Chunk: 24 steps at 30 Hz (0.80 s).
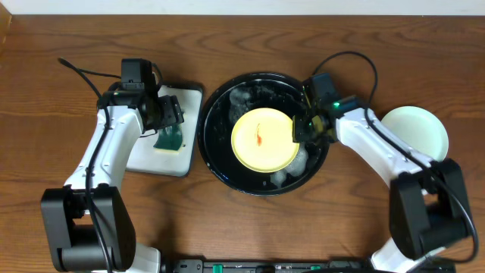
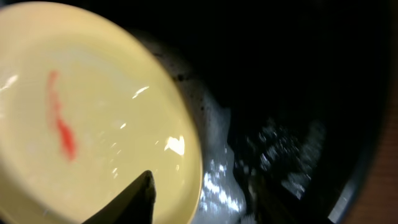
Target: Clean dirty plates on tray and stack at the side
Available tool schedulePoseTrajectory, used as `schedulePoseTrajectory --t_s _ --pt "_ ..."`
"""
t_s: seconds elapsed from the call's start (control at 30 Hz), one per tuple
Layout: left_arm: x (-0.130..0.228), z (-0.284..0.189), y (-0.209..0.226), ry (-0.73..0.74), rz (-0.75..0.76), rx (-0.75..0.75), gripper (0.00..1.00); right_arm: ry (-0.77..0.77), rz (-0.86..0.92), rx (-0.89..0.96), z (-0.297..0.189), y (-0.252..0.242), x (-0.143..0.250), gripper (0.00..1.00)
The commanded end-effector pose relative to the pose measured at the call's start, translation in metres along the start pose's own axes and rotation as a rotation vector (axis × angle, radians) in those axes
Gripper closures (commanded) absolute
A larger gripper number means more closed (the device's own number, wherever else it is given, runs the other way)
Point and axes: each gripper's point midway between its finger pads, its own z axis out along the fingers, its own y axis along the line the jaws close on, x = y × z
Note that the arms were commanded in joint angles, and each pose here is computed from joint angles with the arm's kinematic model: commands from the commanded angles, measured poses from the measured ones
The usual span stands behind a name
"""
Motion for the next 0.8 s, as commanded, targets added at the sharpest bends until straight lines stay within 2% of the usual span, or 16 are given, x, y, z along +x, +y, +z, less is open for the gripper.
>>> schedulePoseTrajectory --t_s 0.0,0.1,0.23,0.3,0.53,0.67,0.77 --pt "0.007 0.003 -0.001 0.025 -0.004 0.017 0.19 0.074 0.031 0.002 0.026 -0.003 0.015 0.58" --pt "0.026 0.001 -0.015 0.113 -0.011 0.108 0.19 0.091 0.033 0.006 0.035 -0.005 0.017 0.64" --pt "0.032 0.001 -0.014 0.138 -0.013 0.106 0.19 0.088 0.032 0.014 0.036 -0.006 0.017 0.90" --pt "0.034 0.002 -0.010 0.141 -0.013 0.084 0.20 0.085 0.029 0.021 0.036 -0.007 0.016 0.99" --pt "0.041 0.020 -0.002 0.106 0.085 0.023 0.20 0.082 0.030 0.037 0.036 -0.010 0.016 0.99" --pt "0.039 0.034 0.030 0.037 0.104 -0.158 0.20 0.084 0.030 0.037 0.036 -0.011 0.016 0.99" --pt "0.033 0.040 0.033 -0.017 0.101 -0.169 0.26 0.085 0.030 0.037 0.036 -0.011 0.017 0.99"
